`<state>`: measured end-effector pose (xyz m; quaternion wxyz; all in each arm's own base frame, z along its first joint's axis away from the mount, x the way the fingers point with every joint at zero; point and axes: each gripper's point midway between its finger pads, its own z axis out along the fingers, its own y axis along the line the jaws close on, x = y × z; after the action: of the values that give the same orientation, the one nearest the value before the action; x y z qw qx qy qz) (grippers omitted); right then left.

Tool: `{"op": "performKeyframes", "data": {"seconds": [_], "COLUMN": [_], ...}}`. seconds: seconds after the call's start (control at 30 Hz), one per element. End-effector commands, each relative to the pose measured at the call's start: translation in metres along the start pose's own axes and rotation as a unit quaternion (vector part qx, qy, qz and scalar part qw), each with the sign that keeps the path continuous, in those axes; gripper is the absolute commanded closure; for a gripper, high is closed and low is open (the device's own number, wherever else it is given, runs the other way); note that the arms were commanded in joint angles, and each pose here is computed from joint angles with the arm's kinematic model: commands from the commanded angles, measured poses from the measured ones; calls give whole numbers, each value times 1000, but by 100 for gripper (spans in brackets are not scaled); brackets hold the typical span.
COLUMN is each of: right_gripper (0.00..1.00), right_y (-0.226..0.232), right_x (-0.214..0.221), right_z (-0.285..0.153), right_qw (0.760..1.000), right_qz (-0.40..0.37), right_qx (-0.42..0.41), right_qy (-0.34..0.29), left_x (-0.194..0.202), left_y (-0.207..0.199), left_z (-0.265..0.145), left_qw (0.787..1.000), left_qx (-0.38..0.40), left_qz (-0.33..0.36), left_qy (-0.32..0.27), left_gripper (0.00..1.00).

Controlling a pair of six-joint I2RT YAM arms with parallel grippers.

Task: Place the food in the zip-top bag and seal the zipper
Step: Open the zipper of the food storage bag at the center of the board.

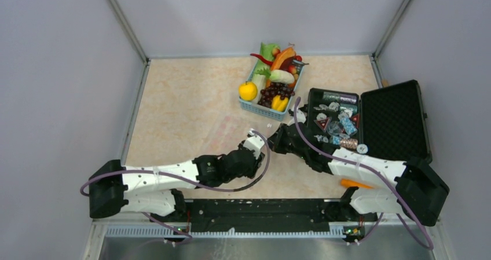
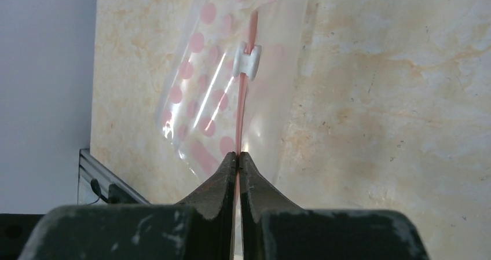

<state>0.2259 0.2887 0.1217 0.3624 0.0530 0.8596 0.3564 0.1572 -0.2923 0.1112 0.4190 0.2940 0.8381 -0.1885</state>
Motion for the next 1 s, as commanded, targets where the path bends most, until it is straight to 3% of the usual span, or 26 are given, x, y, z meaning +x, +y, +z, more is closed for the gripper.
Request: {"op": "performKeyframes", "data": {"seconds": [0.0,0.07,0.2,0.33,0.53,0.77,0.9,0.97], "right_gripper": [100,100,100,100,100,100,100,100], "right_y": [25,27,27,24,25,24,18,18], "right_x": [-10,-10,-10,-8,-6,2,6,7], "right_z": [-6,-6,-7,-7,-10,-10,-8,-8], "right_qw": [999,999,999,999,998,997,998,998], "right_qz": [-1,-2,-4,-12,-21,-38,-38,-38], "right_qx": [-46,-50,-50,-44,-56,-65,-56,-57], "right_qy": [-17,-16,-15,-11,-9,9,11,14], "left_x": [-7,-7,-4,-6,-3,5,5,3], "left_y": [-6,-7,-6,-7,4,10,9,7], "left_z": [1,2,5,6,10,15,18,21], "left_qw": [1000,999,999,999,999,996,996,995], "left_qx": [16,18,19,20,20,37,43,50], "left_qz": [-18,-22,-22,-23,-49,-75,-84,-88], "left_qy": [-20,-21,-19,-11,-10,-3,-8,-13], "left_gripper": [52,54,80,93,94,85,70,70]}}
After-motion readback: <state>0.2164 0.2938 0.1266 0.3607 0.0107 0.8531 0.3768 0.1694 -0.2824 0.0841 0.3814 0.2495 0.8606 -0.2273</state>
